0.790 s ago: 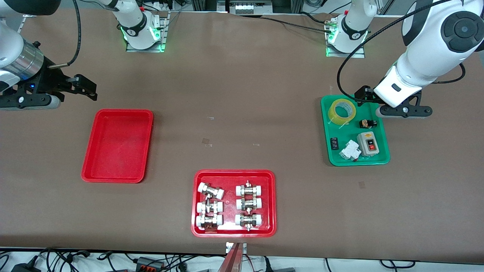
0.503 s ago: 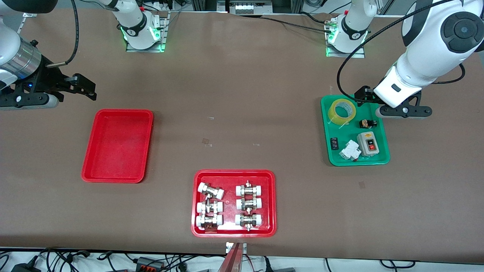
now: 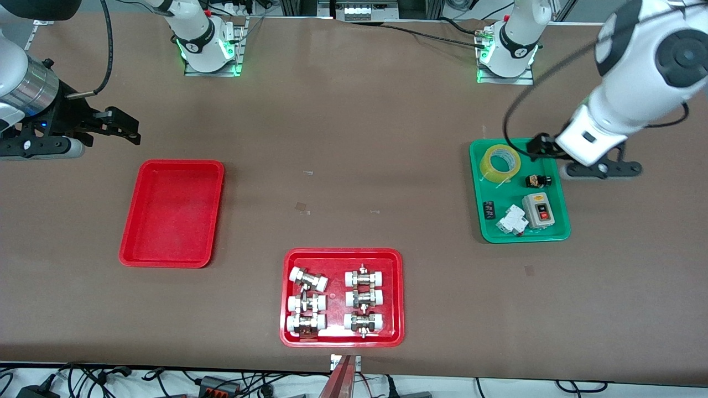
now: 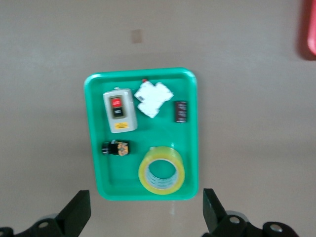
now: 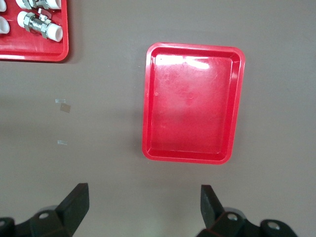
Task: Left arm passes tape to right arm into tray
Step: 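Move the left gripper over the yellow tape roll on the green tray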
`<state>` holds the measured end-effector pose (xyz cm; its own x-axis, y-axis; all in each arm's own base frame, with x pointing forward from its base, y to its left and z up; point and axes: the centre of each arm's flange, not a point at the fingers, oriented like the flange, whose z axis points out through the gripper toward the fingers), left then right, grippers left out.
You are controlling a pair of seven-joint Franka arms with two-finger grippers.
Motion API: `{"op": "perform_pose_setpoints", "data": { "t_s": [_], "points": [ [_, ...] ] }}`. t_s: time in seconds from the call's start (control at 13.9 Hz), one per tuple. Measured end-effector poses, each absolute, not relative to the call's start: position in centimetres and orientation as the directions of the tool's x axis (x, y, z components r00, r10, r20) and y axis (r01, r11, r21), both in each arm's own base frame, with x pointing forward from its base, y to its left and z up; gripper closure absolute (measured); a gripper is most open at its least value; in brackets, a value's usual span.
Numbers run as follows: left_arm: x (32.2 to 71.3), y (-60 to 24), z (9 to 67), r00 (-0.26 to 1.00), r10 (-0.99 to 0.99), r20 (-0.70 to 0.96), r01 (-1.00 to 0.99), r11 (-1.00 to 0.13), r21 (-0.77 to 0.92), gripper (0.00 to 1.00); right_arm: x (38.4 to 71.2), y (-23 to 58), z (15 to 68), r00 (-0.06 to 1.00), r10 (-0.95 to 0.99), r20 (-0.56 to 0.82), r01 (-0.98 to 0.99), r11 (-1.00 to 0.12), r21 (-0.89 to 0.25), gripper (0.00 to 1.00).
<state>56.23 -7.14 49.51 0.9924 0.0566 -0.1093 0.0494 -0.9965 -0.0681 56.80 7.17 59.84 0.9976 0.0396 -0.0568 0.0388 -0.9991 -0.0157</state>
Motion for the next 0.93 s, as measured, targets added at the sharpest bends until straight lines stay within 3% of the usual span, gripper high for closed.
{"op": "perform_pose_setpoints", "data": {
  "t_s": [0.29,0.93],
  "points": [
    [56.2,-5.4,42.6,0.986,0.08,-0.147,0.071,-0.995,-0.064,0.0,56.8,7.1,59.8,0.997,0.04,-0.06,0.039,-0.999,-0.015,0.0],
    [48.9,-3.3,29.4,0.962,0.181,-0.203,0.167,-0.982,-0.086,0.0,56.8,7.1,59.8,0.998,0.039,-0.056,0.038,-0.999,-0.016,0.0]
  ]
}}
